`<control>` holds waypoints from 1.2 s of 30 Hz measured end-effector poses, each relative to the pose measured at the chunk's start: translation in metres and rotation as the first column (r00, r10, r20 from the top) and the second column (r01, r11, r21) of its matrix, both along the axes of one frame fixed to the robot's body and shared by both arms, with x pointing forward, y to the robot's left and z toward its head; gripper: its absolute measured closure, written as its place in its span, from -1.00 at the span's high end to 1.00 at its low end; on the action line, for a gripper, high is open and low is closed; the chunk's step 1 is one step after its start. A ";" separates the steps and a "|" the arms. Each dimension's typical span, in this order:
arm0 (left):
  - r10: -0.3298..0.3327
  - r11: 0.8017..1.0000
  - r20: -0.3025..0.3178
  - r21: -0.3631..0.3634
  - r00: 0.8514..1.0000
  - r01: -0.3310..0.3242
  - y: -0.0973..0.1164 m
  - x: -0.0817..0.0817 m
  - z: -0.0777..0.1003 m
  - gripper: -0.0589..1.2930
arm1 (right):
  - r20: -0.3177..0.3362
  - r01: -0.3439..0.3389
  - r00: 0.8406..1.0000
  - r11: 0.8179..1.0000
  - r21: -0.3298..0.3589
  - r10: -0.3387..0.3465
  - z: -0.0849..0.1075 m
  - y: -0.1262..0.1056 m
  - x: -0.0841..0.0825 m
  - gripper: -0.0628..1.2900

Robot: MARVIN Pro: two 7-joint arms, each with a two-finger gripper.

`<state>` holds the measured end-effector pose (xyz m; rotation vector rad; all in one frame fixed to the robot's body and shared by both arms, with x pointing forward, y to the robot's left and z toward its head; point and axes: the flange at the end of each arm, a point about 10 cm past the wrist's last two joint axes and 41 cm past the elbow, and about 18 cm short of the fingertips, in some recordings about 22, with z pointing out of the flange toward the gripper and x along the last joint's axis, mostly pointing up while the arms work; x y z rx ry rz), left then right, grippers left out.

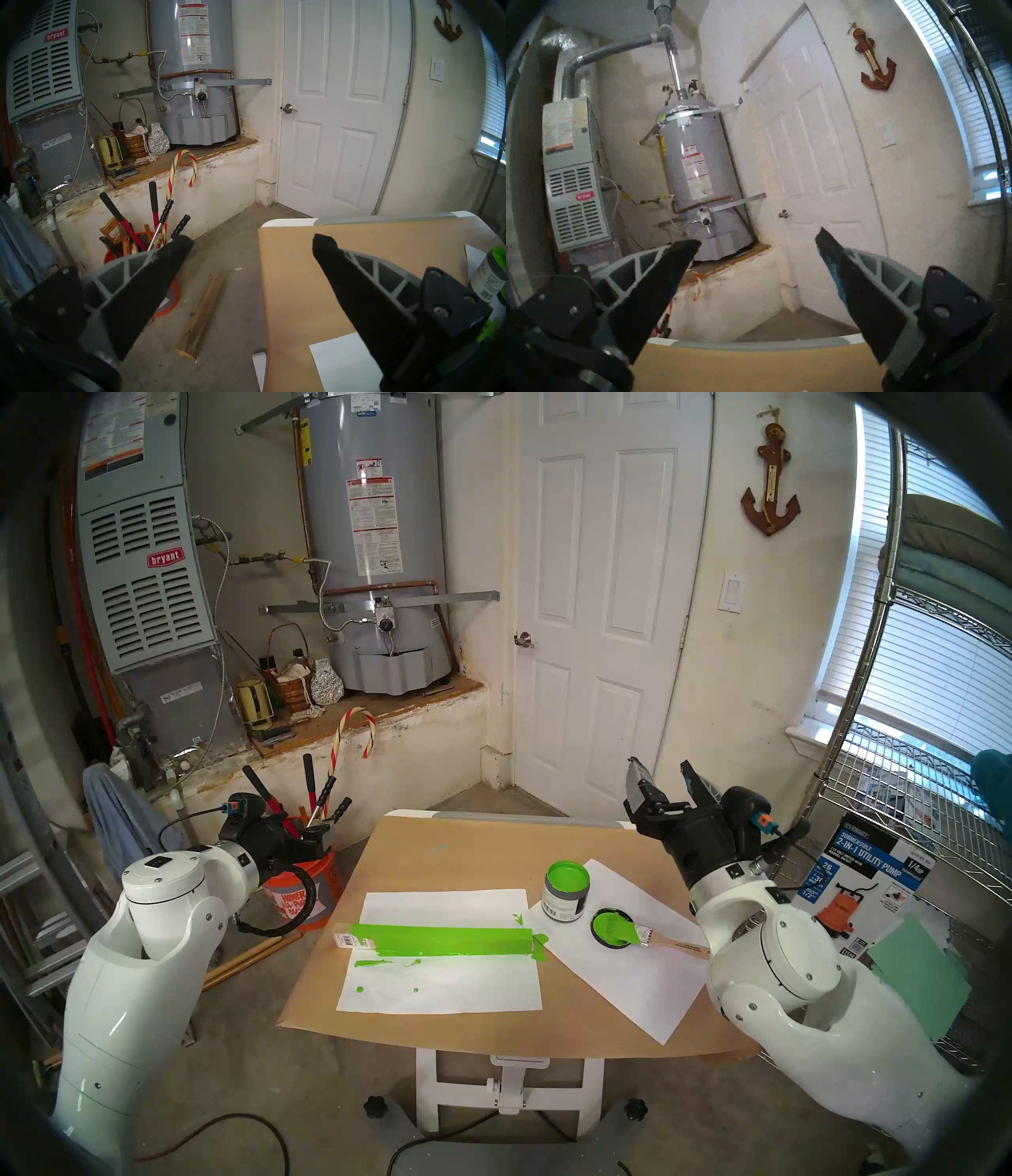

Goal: Pick up brush, dip the brush into paint, and paint the wood

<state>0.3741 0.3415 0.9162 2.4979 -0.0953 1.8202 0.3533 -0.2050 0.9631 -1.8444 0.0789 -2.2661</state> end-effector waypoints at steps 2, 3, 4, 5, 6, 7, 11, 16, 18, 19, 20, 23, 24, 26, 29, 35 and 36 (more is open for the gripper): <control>0.000 1.000 0.000 0.000 1.000 0.000 0.000 0.000 0.000 0.94 | -0.004 0.042 0.999 0.999 -0.010 -0.042 0.001 -0.005 0.008 0.86; 0.000 1.000 0.001 0.000 1.000 0.000 0.000 0.000 0.000 0.94 | -0.005 0.057 0.998 0.998 -0.013 -0.057 0.002 -0.007 0.011 0.86; 0.000 1.000 0.001 0.000 1.000 0.000 0.000 0.000 0.000 0.94 | -0.007 0.078 0.997 0.997 -0.016 -0.078 0.003 -0.010 0.014 0.86; 0.000 1.000 0.001 0.000 1.000 0.000 0.000 0.000 0.000 0.94 | -0.009 0.104 0.995 0.994 -0.018 -0.104 0.003 -0.013 0.018 0.86; 0.000 1.000 0.001 0.000 1.000 0.000 0.000 0.000 0.000 0.94 | -0.011 0.128 0.992 0.992 -0.021 -0.128 0.004 -0.016 0.022 0.86; 0.000 1.000 0.001 0.000 1.000 0.000 0.000 0.000 0.000 0.94 | -0.012 0.151 0.988 0.988 -0.025 -0.151 0.005 -0.018 0.025 0.86; 0.000 1.000 0.002 0.000 1.000 0.000 0.000 0.000 0.001 0.94 | -0.015 0.218 0.976 0.976 -0.024 -0.218 0.007 -0.024 0.030 0.86; 0.001 1.000 0.002 0.000 1.000 -0.001 0.000 0.000 0.001 0.94 | -0.004 0.250 0.968 0.968 -0.003 -0.250 0.011 -0.027 0.028 0.86; 0.001 1.000 0.002 0.000 1.000 -0.001 0.000 0.000 0.001 0.94 | -0.001 0.247 0.969 0.969 0.005 -0.247 0.011 -0.027 0.025 0.86; 0.001 1.000 0.002 0.000 1.000 -0.001 0.000 0.000 0.001 0.94 | -0.001 0.244 0.970 0.970 0.008 -0.244 0.011 -0.027 0.024 0.86; 0.001 1.000 0.002 0.000 1.000 -0.001 0.000 0.000 0.001 0.94 | -0.002 0.239 0.971 0.971 0.010 -0.239 0.010 -0.026 0.023 0.86; 0.001 1.000 0.002 0.000 1.000 -0.001 0.000 0.000 0.001 0.94 | -0.008 0.224 0.975 0.974 0.017 -0.224 0.008 -0.026 0.020 0.86; 0.001 1.000 0.002 0.000 1.000 -0.001 0.000 0.000 0.001 0.94 | -0.010 0.220 0.975 0.975 0.018 -0.220 0.007 -0.026 0.019 0.86; 0.001 1.000 0.002 0.000 1.000 -0.001 0.000 0.000 0.001 0.94 | -0.013 0.212 0.977 0.977 0.022 -0.212 0.006 -0.026 0.018 0.86; 0.001 1.000 0.002 0.001 1.000 -0.001 0.000 0.000 0.001 0.94 | -0.018 0.205 0.979 0.978 0.024 -0.205 0.004 -0.026 0.017 0.86; 0.001 1.000 0.002 0.001 1.000 -0.001 0.000 0.000 0.001 0.94 | -0.019 0.199 0.980 0.980 0.025 -0.198 0.003 -0.026 0.016 0.86; 0.001 1.000 0.002 0.001 1.000 -0.001 0.000 0.000 0.001 0.94 | -0.018 0.198 0.980 0.980 0.024 -0.198 0.004 -0.026 0.016 0.86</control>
